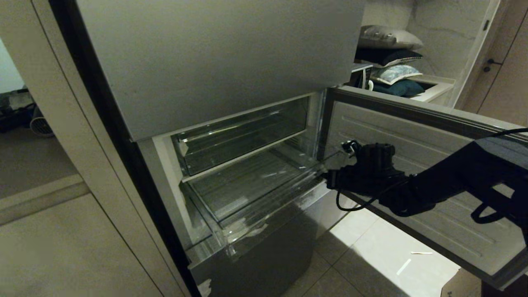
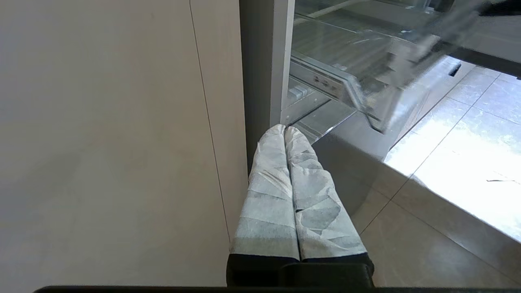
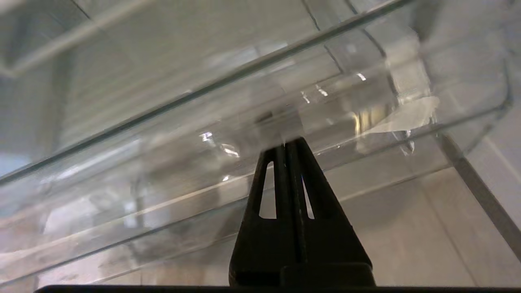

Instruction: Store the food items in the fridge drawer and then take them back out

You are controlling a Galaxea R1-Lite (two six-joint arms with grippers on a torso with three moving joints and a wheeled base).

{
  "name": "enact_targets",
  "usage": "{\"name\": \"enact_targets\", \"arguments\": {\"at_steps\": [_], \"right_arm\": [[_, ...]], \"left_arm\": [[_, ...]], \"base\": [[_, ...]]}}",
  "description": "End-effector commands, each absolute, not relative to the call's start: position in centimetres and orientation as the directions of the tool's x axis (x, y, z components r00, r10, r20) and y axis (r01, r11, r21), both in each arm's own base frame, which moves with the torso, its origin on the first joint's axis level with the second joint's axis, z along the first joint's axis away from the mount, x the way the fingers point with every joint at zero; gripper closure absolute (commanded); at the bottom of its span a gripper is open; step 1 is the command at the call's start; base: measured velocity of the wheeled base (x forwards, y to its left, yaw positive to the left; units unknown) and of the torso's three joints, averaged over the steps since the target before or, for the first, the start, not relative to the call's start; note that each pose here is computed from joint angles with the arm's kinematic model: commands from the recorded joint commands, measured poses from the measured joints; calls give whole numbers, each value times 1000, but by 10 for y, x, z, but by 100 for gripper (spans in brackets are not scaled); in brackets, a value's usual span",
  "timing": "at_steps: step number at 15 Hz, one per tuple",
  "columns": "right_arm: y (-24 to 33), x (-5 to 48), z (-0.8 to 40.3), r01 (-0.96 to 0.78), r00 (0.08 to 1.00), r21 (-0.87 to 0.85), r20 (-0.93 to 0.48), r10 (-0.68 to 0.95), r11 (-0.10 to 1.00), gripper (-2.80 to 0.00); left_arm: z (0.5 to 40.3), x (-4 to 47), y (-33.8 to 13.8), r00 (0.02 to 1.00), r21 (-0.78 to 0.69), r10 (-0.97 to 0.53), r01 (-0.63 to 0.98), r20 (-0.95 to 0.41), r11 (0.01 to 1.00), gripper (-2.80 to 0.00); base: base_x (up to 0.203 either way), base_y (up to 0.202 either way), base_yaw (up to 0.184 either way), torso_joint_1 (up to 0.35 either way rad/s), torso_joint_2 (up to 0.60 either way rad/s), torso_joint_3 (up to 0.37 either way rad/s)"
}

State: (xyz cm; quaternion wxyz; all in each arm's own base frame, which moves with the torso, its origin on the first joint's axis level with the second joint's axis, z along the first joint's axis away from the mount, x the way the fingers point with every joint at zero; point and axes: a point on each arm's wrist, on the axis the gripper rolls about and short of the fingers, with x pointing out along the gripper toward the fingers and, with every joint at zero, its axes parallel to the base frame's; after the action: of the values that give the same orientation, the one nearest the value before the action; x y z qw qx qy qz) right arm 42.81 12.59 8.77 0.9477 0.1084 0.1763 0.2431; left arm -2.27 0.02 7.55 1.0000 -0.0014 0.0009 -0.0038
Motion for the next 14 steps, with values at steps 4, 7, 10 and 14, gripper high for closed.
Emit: {"name": "enact_targets", "arguments": {"at_steps": [4,7,10,14], "right_arm": [[160,447,74,-337,899,250,-201,390,907,0],[164,445,73,-333,908,252,-173,381,908,0],[164,441,79,-336,909,252,-164,383,907,0],[160,409,102,-353,898,246,-182,401,903,0]], "left_arm": [[76,-23,0,1000,-3,-9,9,-3,1000,0],[76,-23,0,1000,-3,-8,8,-3,1000,0],[76,-23,0,1000,-3,-8,8,-3,1000,0],[76,-23,0,1000,-3,-8,8,-3,1000,0]], "base": [[0,0,0,0,0,0],[0,0,0,0,0,0],[0,0,0,0,0,0],[0,0,0,0,0,0]]}}
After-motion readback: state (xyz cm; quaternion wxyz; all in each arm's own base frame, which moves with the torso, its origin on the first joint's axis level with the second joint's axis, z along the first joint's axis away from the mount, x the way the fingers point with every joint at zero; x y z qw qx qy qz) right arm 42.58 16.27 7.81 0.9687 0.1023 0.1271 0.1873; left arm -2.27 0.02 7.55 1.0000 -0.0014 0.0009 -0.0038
